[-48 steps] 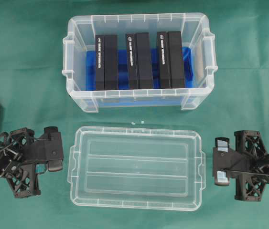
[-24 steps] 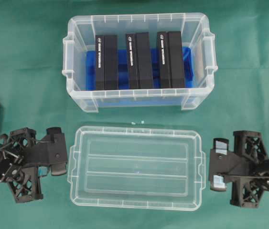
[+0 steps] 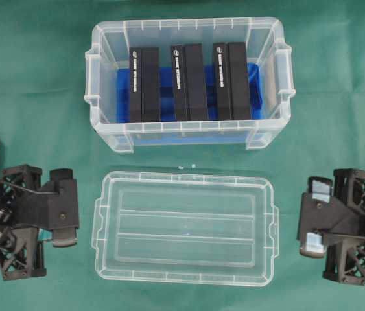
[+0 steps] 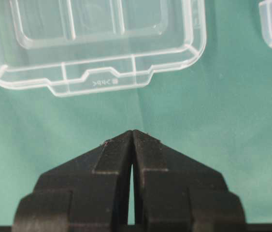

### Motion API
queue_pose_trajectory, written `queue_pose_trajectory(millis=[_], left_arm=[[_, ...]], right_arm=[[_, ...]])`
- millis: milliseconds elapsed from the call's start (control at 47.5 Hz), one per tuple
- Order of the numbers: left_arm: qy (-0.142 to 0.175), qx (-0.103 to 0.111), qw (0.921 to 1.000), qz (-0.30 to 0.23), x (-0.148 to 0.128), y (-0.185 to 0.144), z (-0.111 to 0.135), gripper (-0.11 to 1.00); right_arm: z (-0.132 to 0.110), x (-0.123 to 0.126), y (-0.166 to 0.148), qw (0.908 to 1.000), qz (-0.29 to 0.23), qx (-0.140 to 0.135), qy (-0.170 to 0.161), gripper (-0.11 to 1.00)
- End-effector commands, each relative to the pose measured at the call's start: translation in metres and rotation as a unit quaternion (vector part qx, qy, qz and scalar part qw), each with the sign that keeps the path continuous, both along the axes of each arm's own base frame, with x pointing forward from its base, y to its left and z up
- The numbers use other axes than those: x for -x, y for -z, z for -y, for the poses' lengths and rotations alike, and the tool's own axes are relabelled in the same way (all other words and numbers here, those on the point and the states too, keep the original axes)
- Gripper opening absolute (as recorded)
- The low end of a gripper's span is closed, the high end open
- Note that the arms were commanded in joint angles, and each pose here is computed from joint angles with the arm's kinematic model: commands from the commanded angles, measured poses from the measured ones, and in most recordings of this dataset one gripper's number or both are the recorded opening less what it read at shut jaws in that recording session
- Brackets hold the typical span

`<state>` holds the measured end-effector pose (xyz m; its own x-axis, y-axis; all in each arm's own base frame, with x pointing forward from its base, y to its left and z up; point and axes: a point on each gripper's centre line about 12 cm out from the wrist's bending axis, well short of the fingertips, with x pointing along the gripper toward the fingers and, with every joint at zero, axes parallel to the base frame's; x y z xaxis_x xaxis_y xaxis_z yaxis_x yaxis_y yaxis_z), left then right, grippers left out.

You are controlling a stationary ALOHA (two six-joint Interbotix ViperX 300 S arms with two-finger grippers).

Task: Clamp the lid of the box with both arms, then lift and open it.
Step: 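Release the lid and withdraw both grippers outward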

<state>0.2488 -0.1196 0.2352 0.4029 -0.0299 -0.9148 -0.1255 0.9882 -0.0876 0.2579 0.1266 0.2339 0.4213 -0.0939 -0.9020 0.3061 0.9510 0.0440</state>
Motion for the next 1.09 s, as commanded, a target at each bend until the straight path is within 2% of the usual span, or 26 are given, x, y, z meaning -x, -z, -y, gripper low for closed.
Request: queue_pose_trajectory(millis=[0,189,273,421,610,862,1073], left_arm=[[-0.001,-0.002,0.9996,0.026,0.0,-0.03,-0.003,0.01],[-0.011,-0.016,0.9992,0.036,0.006,-0.056,-0.012,0.01],[-0.016,-0.025,0.9992,0.027,0.009,-0.06,-0.015,0.01],[-0.021,-0.028,0.9991,0.027,0.013,-0.067,-0.018,0.01],[-0.025,-0.03,0.9988,0.03,0.016,-0.07,-0.025,0.01],[-0.014,-0.038,0.9985,0.036,0.012,-0.071,-0.031,0.01],[0.0,-0.038,0.9969,0.069,0.0,-0.076,-0.037,0.01]], right_arm=[[0.0,-0.001,-0.025,0.9996,0.026,-0.012,0.001,0.0],[0.004,0.001,-0.049,0.9995,0.029,-0.006,0.008,0.0],[0.005,0.002,-0.06,0.9995,0.031,-0.002,0.003,0.0],[0.004,0.0,-0.074,0.9993,0.036,0.003,-0.009,0.0],[0.005,0.0,-0.077,0.9992,0.034,0.011,-0.018,0.0],[0.007,-0.003,-0.078,0.9988,0.04,0.018,-0.021,0.0],[0.014,-0.012,-0.082,0.9966,0.071,0.035,-0.022,0.0]])
